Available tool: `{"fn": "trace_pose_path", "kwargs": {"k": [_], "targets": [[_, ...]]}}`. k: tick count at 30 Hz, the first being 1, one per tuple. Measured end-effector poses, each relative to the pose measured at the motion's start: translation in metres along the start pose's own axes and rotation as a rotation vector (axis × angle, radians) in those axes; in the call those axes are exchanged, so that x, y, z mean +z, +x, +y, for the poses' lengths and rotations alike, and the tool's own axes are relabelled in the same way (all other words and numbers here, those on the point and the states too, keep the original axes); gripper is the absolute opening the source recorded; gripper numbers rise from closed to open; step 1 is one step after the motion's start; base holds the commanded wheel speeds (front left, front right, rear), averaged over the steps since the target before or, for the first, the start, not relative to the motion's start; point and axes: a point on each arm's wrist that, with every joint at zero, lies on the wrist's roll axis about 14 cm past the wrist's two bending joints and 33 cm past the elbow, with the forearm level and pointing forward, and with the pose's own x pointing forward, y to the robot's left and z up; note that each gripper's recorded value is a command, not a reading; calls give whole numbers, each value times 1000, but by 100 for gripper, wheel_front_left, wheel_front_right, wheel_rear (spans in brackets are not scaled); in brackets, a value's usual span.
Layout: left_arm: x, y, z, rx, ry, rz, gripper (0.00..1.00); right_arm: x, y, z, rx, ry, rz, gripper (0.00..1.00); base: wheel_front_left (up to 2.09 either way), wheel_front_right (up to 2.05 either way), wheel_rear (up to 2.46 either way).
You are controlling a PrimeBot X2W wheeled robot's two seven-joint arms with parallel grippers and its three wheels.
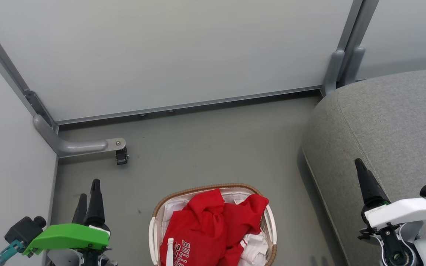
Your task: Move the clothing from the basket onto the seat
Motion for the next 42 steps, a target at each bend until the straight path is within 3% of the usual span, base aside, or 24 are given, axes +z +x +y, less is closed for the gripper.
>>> {"fn": "trace_pose_path", "kwargs": {"k": [28, 42], "targets": [[-23, -1, 10, 34, 537, 72, 100, -10, 2, -1, 40, -521, 33, 100, 0, 0, 0], [-24, -1, 2, 4, 691, 47, 100, -18, 2, 2, 73, -678, 50, 100, 0, 0, 0]]}}
